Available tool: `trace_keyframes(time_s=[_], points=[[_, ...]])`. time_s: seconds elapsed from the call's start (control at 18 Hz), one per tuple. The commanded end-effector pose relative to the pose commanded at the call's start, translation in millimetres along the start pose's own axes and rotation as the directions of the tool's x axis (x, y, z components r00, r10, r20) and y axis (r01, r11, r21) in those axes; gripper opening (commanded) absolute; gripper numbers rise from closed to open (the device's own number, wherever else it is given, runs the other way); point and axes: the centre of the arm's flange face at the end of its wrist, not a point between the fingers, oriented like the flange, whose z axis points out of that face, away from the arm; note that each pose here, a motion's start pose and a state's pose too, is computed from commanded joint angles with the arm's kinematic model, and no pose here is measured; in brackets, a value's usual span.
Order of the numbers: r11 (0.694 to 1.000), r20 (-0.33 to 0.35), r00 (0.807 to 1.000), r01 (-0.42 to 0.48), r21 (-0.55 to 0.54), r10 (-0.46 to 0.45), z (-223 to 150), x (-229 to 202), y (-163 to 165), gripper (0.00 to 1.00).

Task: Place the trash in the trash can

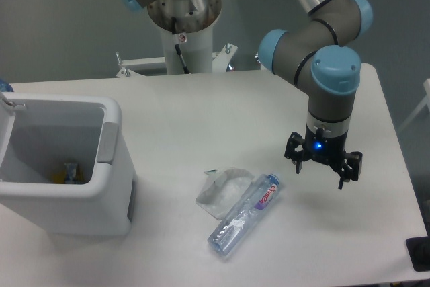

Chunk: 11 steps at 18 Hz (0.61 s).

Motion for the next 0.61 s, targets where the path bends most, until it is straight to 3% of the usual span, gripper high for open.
trace_keyframes(time_s=[0.61], points=[[1.000,-0.014,1.000,-0.002,0.008,0.002,5.7,2.5,-0.7,1.00]])
